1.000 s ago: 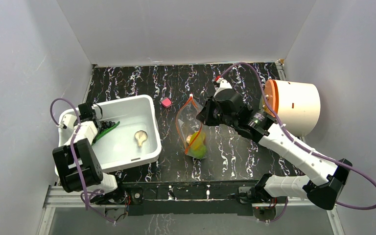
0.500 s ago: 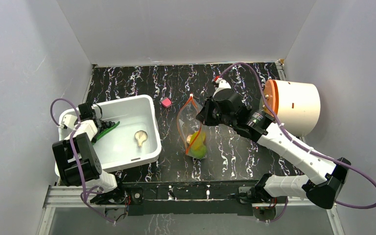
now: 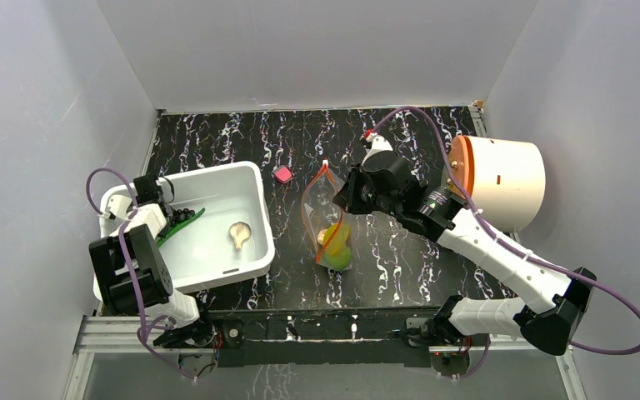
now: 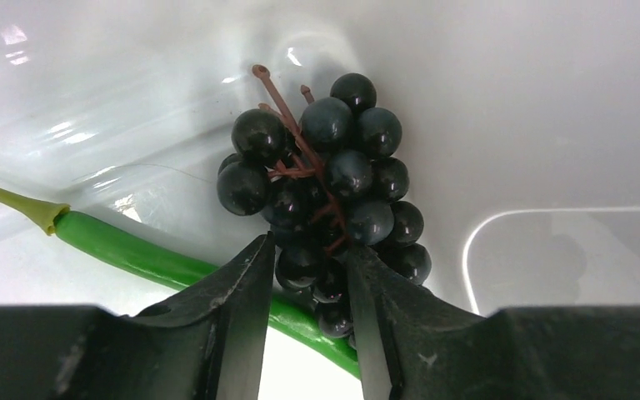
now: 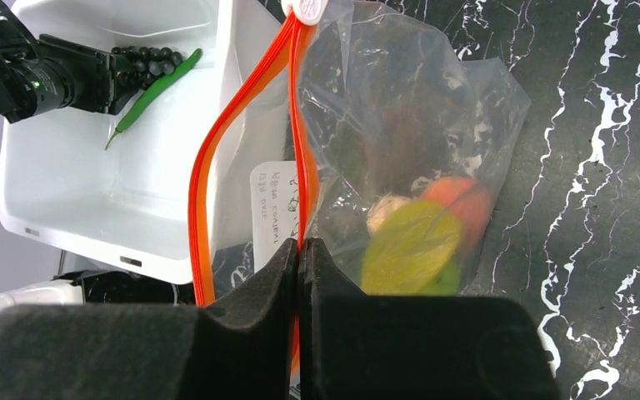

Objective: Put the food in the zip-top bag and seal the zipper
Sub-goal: Pick up the fake fruit from the bin.

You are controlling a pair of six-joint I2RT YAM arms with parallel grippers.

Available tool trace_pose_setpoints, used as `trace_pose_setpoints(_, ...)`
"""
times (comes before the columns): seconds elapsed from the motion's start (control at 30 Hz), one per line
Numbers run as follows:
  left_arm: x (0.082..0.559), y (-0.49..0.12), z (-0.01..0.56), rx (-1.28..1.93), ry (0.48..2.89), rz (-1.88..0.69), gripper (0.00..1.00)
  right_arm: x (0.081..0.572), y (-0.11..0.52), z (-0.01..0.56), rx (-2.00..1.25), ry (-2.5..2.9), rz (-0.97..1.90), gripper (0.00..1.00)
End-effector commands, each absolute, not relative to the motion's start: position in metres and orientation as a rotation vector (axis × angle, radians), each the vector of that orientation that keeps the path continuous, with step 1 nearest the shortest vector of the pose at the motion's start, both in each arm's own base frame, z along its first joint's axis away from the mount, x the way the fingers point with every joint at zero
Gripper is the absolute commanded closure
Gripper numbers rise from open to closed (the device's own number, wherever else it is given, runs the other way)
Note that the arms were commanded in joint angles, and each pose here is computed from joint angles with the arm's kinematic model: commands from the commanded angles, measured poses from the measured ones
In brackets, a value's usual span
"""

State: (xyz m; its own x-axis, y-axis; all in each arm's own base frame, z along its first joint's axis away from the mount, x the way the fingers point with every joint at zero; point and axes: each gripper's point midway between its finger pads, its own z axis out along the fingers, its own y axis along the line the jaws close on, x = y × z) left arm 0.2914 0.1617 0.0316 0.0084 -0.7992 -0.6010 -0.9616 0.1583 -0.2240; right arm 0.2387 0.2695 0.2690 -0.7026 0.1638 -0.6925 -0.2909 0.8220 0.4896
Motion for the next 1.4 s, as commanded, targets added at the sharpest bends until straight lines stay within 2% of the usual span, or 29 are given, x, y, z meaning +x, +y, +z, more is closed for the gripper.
trace_pose_setpoints(0.0,0.279,0.163,0.04,-1.688,1.823,0.371,0.67,0.243,0.276,0.302,-0.074,2.121,0.832,1.0)
trace_pose_setpoints(0.17,0.279,0.157,0.056,-1.643,1.849,0.324,0.9,0.24,0.276,0.303,-0.072,2.111,0.858,1.0)
trace_pose_setpoints(0.27,0.276,0.154,0.071,-1.624,1.828,0.302,1.0,0.238,0.274,0.306,-0.073,2.105,0.861,1.0)
trace_pose_setpoints(0.73,0.259,0.141,0.103,-1.544,1.825,0.24,1.0,0.23,0.268,0.309,-0.053,2.088,0.891,1.0)
trace_pose_setpoints(1.37,0.259,0.083,0.112,-1.218,2.095,-0.054,1.0,0.231,0.273,0.3,-0.065,2.108,0.899,1.0)
